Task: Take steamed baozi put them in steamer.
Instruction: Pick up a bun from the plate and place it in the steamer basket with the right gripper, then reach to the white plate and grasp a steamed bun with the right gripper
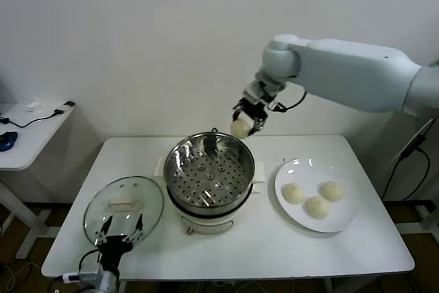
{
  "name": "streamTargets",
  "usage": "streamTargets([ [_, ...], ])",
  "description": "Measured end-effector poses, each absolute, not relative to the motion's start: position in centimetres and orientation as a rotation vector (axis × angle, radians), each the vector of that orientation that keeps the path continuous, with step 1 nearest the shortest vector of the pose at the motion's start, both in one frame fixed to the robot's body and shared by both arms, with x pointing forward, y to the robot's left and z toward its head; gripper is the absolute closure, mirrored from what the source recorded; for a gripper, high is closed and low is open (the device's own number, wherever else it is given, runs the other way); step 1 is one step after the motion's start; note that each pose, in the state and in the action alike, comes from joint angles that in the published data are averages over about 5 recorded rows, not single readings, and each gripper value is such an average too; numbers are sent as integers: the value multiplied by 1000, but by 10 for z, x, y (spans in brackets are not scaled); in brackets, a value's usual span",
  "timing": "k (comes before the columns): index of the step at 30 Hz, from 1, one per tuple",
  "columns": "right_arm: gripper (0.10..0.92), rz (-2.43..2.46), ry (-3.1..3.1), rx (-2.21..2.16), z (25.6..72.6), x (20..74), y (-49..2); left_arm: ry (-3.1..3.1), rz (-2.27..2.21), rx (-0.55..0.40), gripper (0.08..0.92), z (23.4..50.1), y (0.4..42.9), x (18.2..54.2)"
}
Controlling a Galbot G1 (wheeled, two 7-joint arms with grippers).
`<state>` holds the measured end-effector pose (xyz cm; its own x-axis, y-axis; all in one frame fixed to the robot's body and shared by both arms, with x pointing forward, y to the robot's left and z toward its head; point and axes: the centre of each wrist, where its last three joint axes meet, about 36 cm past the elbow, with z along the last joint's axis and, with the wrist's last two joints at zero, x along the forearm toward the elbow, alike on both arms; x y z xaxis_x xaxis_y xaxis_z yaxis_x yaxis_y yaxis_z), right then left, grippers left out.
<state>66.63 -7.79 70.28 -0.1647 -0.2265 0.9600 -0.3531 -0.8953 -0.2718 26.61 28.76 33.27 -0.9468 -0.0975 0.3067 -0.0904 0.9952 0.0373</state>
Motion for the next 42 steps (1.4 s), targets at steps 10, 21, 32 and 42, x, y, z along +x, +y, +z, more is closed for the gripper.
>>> streamTargets([
  [10, 394, 2397, -319, 2102, 649, 686, -28, -2822, -42, 142, 177, 333, 289, 263],
  [21, 394, 2438, -238, 2144, 602, 712, -8, -2825, -39, 142, 177, 332, 287, 262],
  [32, 215, 2436, -264, 2161, 586, 729, -5, -2822, -26, 145, 177, 328, 283, 260],
  [42, 199, 2348, -372, 2157, 635, 732, -29, -2827, -27, 131, 177, 331, 281, 260],
])
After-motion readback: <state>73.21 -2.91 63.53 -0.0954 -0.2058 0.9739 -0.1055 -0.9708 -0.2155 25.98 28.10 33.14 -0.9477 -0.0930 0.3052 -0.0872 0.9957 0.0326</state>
